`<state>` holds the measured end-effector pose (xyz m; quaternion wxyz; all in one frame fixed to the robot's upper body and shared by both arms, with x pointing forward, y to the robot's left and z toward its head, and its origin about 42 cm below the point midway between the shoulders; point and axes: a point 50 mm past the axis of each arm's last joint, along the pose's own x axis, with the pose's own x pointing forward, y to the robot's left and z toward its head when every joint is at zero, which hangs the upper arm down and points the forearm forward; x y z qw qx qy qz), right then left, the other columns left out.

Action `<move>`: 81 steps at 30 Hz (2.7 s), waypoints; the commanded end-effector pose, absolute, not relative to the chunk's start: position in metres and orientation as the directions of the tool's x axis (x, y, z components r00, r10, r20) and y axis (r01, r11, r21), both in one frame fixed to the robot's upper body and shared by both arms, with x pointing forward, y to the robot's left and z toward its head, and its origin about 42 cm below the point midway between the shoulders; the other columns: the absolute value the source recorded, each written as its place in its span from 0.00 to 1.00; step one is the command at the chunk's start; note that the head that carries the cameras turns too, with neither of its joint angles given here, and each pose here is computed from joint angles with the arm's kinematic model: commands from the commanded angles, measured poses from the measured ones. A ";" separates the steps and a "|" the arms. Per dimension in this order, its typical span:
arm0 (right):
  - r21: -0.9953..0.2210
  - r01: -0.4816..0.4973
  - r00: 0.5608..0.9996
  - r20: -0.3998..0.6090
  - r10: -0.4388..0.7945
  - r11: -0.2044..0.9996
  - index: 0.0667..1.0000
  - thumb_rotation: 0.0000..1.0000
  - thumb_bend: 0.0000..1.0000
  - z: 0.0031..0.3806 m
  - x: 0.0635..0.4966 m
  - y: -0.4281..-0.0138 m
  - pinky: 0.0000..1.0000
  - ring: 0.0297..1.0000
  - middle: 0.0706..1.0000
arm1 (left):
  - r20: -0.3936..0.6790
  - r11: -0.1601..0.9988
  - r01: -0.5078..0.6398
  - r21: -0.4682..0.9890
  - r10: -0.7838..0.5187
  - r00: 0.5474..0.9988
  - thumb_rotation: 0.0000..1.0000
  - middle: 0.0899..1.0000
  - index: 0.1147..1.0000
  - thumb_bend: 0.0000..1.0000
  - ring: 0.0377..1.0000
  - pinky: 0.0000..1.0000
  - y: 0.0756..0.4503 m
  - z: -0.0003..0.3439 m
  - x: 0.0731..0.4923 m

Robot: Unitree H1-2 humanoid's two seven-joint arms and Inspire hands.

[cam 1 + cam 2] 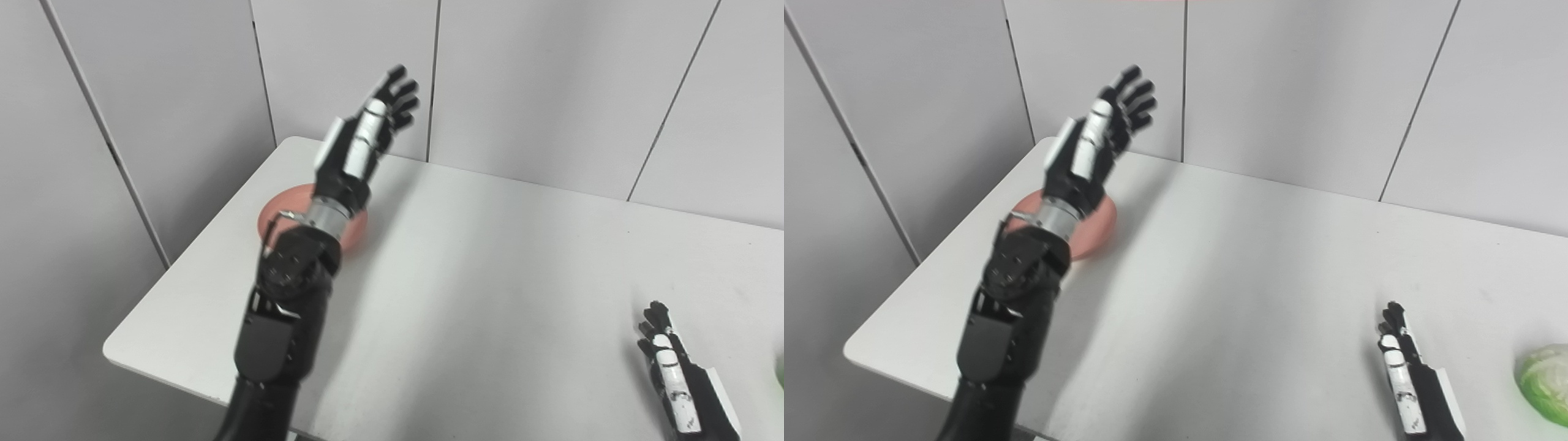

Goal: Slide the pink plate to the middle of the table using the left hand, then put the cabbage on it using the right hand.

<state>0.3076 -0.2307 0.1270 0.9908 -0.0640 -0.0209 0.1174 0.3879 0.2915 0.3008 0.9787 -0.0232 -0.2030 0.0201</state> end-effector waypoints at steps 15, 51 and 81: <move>-0.145 -0.224 0.972 0.038 0.231 0.964 1.00 1.00 0.06 0.133 0.309 -0.236 1.00 1.00 1.00 | 0.386 0.971 -0.238 -0.008 0.223 0.895 1.00 0.93 0.92 0.51 0.94 0.92 0.392 0.335 0.419; -0.124 -0.228 0.972 0.022 0.233 0.966 1.00 1.00 0.07 0.134 0.308 -0.236 1.00 1.00 1.00 | 0.131 0.908 -0.404 -0.109 0.416 0.900 1.00 0.93 0.91 0.49 0.94 0.95 0.479 0.261 0.424; -0.128 -0.232 0.972 0.018 0.236 0.964 1.00 1.00 0.08 0.136 0.307 -0.236 1.00 1.00 1.00 | 0.019 0.914 -0.399 -0.069 0.401 0.916 1.00 0.92 0.91 0.49 0.93 0.95 0.449 0.187 0.416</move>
